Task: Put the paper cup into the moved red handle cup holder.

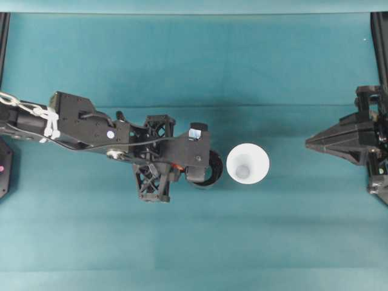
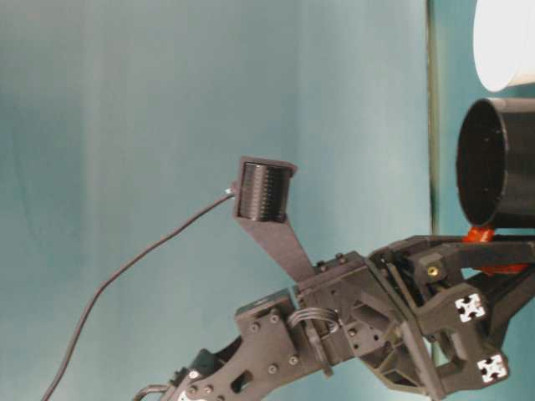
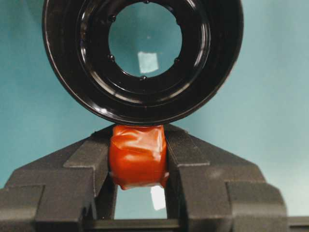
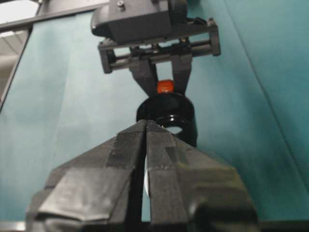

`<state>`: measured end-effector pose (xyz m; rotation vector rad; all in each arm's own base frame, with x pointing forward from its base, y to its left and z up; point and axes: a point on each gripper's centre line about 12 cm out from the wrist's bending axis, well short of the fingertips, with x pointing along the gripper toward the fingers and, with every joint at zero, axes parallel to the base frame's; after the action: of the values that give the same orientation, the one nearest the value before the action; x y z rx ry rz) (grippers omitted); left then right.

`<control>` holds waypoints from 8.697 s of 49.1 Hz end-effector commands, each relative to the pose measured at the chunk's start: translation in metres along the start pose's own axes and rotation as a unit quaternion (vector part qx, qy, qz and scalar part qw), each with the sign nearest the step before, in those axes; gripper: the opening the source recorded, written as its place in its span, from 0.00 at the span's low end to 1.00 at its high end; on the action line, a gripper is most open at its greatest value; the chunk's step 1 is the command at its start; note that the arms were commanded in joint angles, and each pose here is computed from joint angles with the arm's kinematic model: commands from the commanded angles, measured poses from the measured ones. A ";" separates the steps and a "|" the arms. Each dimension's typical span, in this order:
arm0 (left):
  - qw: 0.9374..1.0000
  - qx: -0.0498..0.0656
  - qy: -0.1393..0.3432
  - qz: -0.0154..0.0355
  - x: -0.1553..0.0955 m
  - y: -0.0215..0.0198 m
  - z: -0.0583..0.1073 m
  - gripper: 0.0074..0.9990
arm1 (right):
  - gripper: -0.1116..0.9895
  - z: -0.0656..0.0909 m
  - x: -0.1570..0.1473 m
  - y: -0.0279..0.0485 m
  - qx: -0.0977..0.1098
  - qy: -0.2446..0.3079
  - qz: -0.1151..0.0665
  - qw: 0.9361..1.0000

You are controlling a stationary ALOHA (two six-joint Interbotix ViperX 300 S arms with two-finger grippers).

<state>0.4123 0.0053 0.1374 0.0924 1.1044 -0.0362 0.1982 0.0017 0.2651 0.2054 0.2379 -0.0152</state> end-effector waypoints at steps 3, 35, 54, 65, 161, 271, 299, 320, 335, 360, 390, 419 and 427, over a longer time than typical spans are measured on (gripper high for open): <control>1.000 -0.003 -0.001 0.003 0.000 0.0051 0.000 0.28 | 0.02 0.001 0.001 -0.0001 0.006 -0.001 -0.001 1.000; 1.000 -0.020 -0.007 0.006 0.009 0.0086 -0.016 0.28 | 0.02 -0.004 0.000 -0.0012 0.006 0.003 -0.001 1.000; 0.998 -0.057 -0.010 0.009 0.009 0.0133 -0.019 0.56 | 0.02 -0.004 0.000 -0.0012 0.006 0.003 -0.001 1.000; 0.998 -0.053 -0.016 0.007 0.008 0.0093 -0.016 0.98 | 0.02 -0.005 0.000 -0.0014 0.007 0.007 -0.002 1.000; 0.976 -0.062 -0.211 -0.009 -0.176 -0.0167 -0.078 0.95 | 0.95 -0.062 0.162 -0.0532 0.099 0.468 -0.161 0.863; 0.977 -0.086 -0.195 -0.014 -0.166 -0.0174 -0.083 0.95 | 0.00 0.027 0.241 -0.0417 0.110 0.431 -0.150 0.883; 0.978 -0.086 -0.188 -0.013 -0.161 -0.0169 -0.080 0.95 | 0.00 -0.033 0.244 -0.0492 0.107 0.435 -0.152 0.881; 0.981 -0.088 -0.171 -0.012 -0.149 -0.0158 -0.076 0.95 | 0.01 -0.030 0.249 -0.0483 0.110 0.404 -0.145 0.896; 0.977 -0.089 -0.194 -0.013 -0.150 -0.0156 -0.070 0.95 | 0.27 -0.029 0.250 -0.0425 0.118 0.405 -0.139 0.896; 0.976 -0.090 -0.199 -0.013 -0.150 -0.0157 -0.071 0.95 | 0.98 -0.006 0.245 -0.0350 0.085 0.374 -0.130 0.914; 0.967 -0.090 -0.236 -0.014 -0.175 -0.0157 -0.082 0.95 | 0.98 0.063 0.169 -0.0209 0.056 0.269 -0.110 0.955; 0.967 -0.090 -0.239 -0.014 -0.176 -0.0155 -0.081 0.95 | 0.97 0.052 0.115 -0.0154 0.049 0.156 -0.078 0.983; 0.967 -0.090 -0.238 -0.014 -0.176 -0.0155 -0.080 0.95 | 0.97 0.045 0.100 -0.0155 0.048 0.148 -0.076 0.985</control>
<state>0.2578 -0.0060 0.2503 -0.0903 0.6489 0.0167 0.3095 -0.0229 0.2729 0.2930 0.5838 -0.1583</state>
